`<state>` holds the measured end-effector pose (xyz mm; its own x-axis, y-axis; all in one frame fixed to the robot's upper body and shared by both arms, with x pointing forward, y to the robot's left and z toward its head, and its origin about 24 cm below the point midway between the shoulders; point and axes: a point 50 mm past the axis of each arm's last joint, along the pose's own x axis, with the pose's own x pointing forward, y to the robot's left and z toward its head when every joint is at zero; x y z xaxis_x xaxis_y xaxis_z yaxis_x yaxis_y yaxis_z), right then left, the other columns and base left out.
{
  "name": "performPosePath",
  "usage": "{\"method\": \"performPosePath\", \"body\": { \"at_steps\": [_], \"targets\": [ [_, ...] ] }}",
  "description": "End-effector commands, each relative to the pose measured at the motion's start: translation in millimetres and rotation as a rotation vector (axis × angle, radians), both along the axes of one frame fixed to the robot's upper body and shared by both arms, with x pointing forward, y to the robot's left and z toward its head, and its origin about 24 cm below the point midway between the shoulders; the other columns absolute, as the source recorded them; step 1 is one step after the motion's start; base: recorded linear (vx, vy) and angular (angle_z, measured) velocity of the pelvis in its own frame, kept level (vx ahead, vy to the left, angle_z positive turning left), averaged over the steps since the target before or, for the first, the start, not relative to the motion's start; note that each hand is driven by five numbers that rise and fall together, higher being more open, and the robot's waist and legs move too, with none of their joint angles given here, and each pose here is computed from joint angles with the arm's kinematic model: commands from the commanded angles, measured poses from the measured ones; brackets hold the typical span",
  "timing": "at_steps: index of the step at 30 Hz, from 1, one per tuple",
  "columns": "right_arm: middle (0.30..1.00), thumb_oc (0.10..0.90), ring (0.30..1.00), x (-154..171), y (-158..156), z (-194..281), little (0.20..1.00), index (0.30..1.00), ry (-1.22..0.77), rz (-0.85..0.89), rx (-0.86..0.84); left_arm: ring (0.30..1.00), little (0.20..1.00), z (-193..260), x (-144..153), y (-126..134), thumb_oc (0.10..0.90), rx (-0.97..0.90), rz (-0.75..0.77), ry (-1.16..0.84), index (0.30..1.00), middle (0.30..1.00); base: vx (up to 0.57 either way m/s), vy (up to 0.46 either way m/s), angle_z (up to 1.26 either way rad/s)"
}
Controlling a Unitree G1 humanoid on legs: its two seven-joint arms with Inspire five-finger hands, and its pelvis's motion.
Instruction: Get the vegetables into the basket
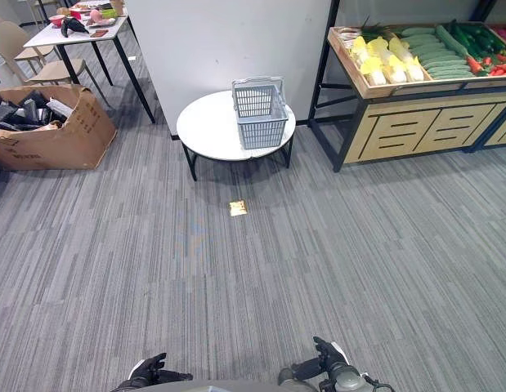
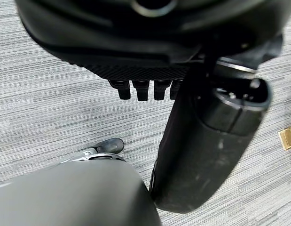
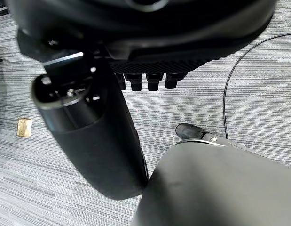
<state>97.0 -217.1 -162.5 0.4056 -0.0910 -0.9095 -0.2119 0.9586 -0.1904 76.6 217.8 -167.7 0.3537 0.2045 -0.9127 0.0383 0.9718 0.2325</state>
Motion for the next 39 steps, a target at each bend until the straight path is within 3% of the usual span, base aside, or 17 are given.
{"method": "performPosePath", "body": {
  "at_steps": [1, 28, 39],
  "targets": [
    [1.0, 0.9, 1.0, -13.9, 3.1, -4.9, 1.0, 1.0, 0.075, 0.046, -0.012, 1.0, 1.0, -2.2, -10.9, 1.9, 0.9, 0.008, -0.001, 0.051, 1.0, 1.0, 0.0, 0.0, 0.0],
    [1.0, 0.9, 1.0, -4.1, 4.0, -2.9, 1.0, 1.0, 0.054, 0.059, -0.008, 1.0, 1.0, -2.8, -10.7, 0.8, 0.9, 0.002, 0.026, 0.066, 1.0, 1.0, 0.0, -0.01, 0.0],
    [1.0, 0.9, 1.0, 11.7, -11.0, 4.0, 1.0, 1.0, 0.012, 0.038, -0.039, 1.0, 1.0, 1.9, 11.6, 4.0, 0.9, -0.019, 0.088, -0.005, 1.0, 1.0, 0.01, -0.116, 0.07]
  ]
}}
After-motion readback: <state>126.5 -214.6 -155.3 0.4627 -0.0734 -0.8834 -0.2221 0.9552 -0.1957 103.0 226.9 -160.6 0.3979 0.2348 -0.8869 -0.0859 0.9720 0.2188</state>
